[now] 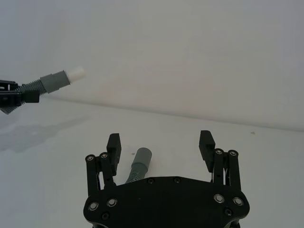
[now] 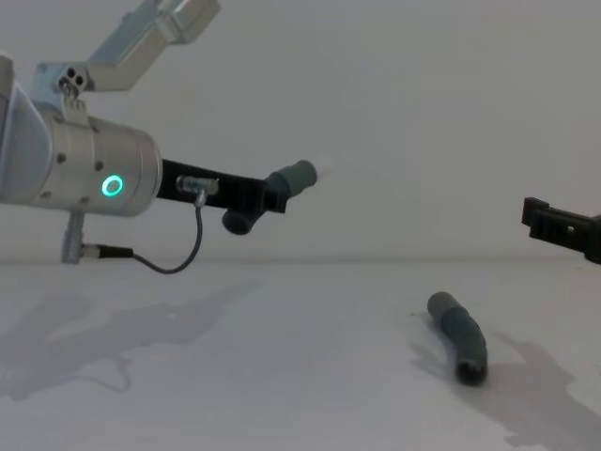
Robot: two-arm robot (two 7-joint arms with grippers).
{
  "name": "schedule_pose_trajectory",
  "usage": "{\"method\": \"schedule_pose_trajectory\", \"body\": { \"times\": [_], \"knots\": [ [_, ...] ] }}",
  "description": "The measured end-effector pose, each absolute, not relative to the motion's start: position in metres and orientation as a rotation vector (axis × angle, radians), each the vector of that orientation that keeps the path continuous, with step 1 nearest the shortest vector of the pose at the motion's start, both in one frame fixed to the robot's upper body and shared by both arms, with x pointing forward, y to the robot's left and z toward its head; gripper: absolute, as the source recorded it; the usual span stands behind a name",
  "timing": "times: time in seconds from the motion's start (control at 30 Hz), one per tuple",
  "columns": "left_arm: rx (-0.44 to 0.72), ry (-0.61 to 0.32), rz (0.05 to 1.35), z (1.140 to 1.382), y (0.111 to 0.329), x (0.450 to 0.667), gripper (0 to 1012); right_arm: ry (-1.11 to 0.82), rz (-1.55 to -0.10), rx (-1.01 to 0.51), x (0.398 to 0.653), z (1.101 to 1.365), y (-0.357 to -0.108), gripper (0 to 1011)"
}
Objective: Use both hands to pick up one end of the pipe from the table, align the ends, and insert them.
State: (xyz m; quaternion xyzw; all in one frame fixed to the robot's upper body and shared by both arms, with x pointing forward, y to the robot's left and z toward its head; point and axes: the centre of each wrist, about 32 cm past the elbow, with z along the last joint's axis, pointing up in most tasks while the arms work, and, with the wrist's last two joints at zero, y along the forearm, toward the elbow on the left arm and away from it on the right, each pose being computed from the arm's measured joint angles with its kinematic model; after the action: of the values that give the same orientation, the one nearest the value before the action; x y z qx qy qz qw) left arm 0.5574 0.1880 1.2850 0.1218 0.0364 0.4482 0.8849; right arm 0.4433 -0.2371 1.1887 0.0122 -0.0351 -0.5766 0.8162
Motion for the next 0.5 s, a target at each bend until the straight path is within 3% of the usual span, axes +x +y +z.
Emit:
{"method": "schedule_pose_trajectory", "body": {
  "times": [0.5],
  "knots": [
    [0.307,-0.019,0.737,1.292,0.207,0.570,306,-0.075,-1.229,0.026,0.443,1.189,-0.237,1000]
  ]
}}
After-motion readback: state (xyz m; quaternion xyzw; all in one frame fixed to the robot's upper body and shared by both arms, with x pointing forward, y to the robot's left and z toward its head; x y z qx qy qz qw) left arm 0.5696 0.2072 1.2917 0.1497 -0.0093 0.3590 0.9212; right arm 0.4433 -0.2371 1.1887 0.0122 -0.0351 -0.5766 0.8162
